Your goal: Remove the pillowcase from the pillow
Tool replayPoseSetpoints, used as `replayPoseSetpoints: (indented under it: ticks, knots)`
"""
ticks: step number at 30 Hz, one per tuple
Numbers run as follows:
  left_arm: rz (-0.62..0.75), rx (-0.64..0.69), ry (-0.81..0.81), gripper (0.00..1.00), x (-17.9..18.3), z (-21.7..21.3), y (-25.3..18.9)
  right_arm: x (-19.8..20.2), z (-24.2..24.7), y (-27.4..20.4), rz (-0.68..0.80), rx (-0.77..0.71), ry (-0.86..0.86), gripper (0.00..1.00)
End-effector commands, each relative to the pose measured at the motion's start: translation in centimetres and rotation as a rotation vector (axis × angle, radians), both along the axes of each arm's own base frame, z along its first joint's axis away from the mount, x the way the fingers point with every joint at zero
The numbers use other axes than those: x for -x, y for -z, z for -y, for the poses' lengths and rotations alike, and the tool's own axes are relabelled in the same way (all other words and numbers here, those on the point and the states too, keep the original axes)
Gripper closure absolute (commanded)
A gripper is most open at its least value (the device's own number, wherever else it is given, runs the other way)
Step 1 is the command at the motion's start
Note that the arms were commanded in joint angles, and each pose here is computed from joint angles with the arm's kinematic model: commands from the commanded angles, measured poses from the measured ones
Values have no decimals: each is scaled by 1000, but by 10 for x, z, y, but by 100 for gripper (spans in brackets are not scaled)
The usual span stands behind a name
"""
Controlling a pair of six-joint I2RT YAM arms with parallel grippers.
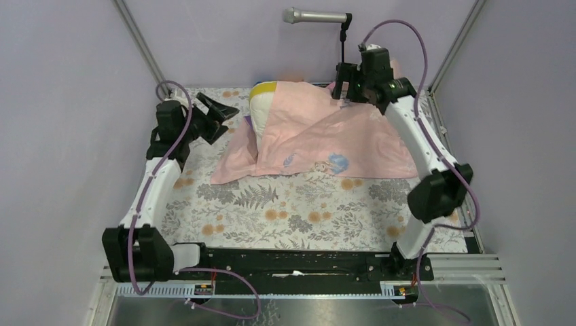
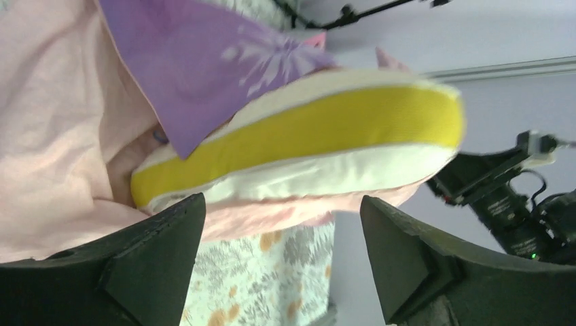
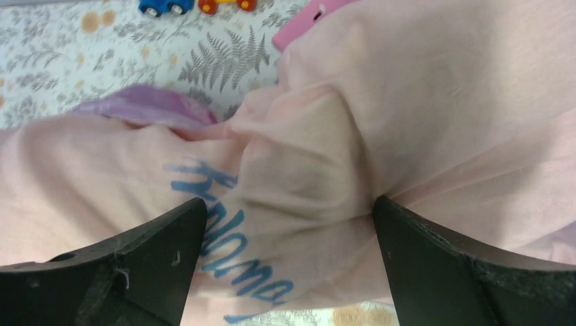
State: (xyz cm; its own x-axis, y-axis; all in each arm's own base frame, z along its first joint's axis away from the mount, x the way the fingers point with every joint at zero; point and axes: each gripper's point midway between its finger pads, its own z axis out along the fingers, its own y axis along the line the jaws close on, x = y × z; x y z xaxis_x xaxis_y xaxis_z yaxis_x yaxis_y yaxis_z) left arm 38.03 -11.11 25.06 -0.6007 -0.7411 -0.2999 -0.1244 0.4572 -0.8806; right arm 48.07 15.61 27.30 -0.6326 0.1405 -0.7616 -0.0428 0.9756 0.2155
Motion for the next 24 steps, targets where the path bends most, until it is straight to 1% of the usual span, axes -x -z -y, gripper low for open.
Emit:
replayPoseSetpoints:
  ticks: [1,3,6,10,13,16,20,24]
  knots:
    - [171,-190,-106,12,1,-28,-41,51,-21,-42,144,-145,-153,0]
    - [180,-206,-108,12,5,-29,-40,62,-19,-48,208,-178,-149,0]
    - [179,-226,-113,12,8,-30,-30,73,-11,-52,246,-182,-128,0]
    - [192,-184,-43,12,9,-14,-16,77,-6,-52,262,-169,-114,0]
    - [242,-129,109,12,18,30,-11,75,-7,-48,254,-165,-117,0]
    - [278,-166,182,12,22,62,-5,74,-8,-47,252,-166,-123,0]
    - [277,-180,202,12,24,78,7,77,-8,-69,310,-165,-148,1]
    - [284,-157,179,11,17,79,17,82,-6,-98,376,-171,-155,0]
